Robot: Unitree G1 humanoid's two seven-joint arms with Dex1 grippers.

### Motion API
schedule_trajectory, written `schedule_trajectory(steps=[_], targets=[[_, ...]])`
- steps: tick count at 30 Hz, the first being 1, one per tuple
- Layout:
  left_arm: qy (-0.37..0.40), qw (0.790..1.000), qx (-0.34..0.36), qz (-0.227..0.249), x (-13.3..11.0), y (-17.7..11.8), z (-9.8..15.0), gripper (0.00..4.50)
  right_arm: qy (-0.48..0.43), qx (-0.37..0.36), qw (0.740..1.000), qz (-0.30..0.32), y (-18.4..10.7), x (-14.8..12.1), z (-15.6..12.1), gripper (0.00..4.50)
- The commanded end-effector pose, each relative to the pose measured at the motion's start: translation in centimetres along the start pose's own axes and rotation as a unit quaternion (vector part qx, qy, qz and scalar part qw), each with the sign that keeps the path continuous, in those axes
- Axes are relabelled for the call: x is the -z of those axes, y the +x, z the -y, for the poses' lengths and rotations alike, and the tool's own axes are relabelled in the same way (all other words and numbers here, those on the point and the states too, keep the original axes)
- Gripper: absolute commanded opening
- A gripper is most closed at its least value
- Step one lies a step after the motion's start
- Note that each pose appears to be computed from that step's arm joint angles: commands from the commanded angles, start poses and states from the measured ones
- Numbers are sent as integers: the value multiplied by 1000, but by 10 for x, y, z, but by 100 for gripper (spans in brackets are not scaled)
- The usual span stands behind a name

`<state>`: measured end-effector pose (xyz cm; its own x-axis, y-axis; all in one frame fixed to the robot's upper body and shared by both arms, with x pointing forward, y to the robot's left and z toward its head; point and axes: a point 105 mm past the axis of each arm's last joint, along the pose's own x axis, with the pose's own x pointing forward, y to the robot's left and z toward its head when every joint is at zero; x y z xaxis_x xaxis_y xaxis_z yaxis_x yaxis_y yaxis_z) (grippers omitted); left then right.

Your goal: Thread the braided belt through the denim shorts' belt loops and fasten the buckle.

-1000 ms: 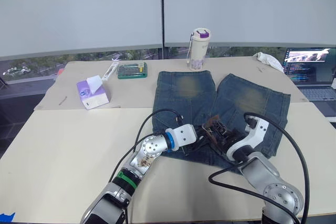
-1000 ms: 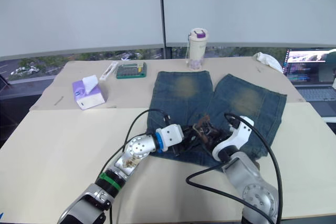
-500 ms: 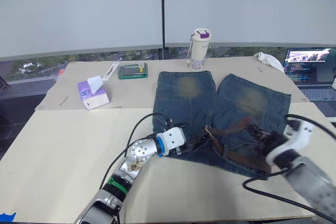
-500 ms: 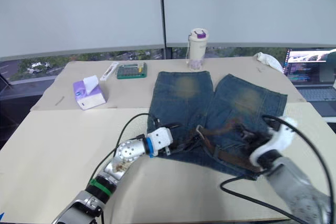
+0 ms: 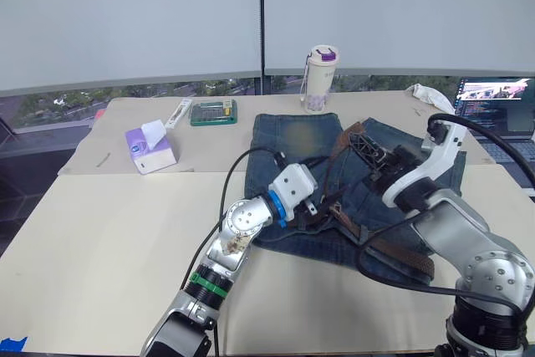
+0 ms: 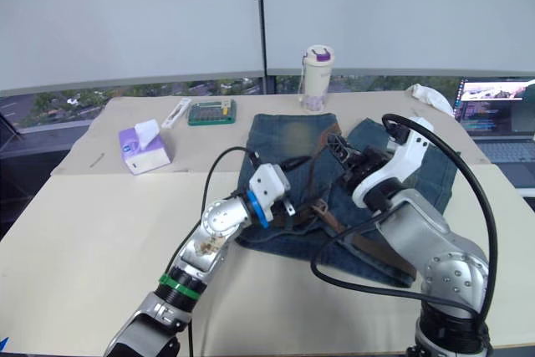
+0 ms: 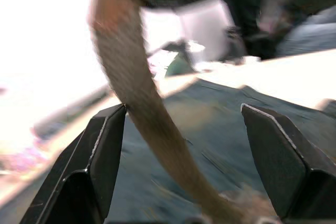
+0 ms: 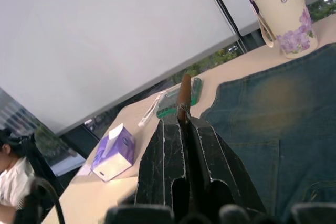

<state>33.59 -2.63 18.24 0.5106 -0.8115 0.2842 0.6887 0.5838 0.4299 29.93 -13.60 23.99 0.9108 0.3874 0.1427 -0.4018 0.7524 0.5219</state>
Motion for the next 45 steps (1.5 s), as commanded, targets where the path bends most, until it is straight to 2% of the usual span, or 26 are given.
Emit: schedule_trajectory(steps=[1, 5, 12, 13, 15, 18, 19, 20, 22, 23, 24, 26, 29, 33, 35, 37, 41, 45], targets=[[26, 999, -23, 30, -13, 5, -5, 371, 7, -15, 1000, 20, 0, -6, -9, 0], [29, 999, -29, 35, -13, 6, -5, 258, 10, -10, 1000, 19, 1, -3, -7, 0], [37, 998, -34, 40, -15, 7, -10, 17, 8, -7, 1000, 12, 1, 2, -4, 0], [38, 998, -33, 39, -14, 7, -10, 6, 8, -8, 1000, 11, 1, 3, -4, 0], [33, 998, -30, 32, -12, 6, -9, 6, -20, -6, 1000, 7, -1, 4, -3, 0], [-10, 999, -29, 14, -4, 5, -9, 0, -55, 2, 998, 1, -4, 8, 5, 112], [-76, 996, -50, -3, 3, 3, -15, 0, -117, 25, 993, -11, -7, 13, 15, 143], [-124, 990, -63, -13, 8, 1, -19, 0, -164, 39, 985, -21, -10, 16, 23, 181], [-212, 973, -83, -28, 16, -2, -25, 0, -290, 43, 954, -59, -15, 30, 34, 253], [-245, 965, -83, -34, 18, -3, -27, 0, -324, 36, 943, -71, -16, 38, 38, 284], [-278, 956, -82, -40, 22, -5, -27, 0, -330, 29, 940, -79, -17, 49, 41, 322], [-347, 933, -75, -55, 30, -9, -24, 0, -281, 15, 957, -64, -18, 66, 44, 383], [-390, 915, -85, -67, 36, -13, -26, 0, -252, -4, 967, -49, -19, 79, 44, 383], [-457, 882, -91, -74, 43, -19, -25, 0, -269, -28, 962, -51, -19, 93, 45, 383], [-467, 877, -80, -81, 46, -23, -20, 0, -288, -15, 956, -55, -17, 95, 54, 383], [-493, 862, -85, -80, 50, -26, -19, 0, -300, -1, 952, -70, -20, 99, 64, 383], [-506, 855, -100, -57, 45, -28, -28, 0, -309, 30, 944, -109, -29, 108, 82, 383], [-539, 832, -135, -12, 40, -35, -46, 0, -318, 31, 929, -188, -42, 135, 96, 383]])
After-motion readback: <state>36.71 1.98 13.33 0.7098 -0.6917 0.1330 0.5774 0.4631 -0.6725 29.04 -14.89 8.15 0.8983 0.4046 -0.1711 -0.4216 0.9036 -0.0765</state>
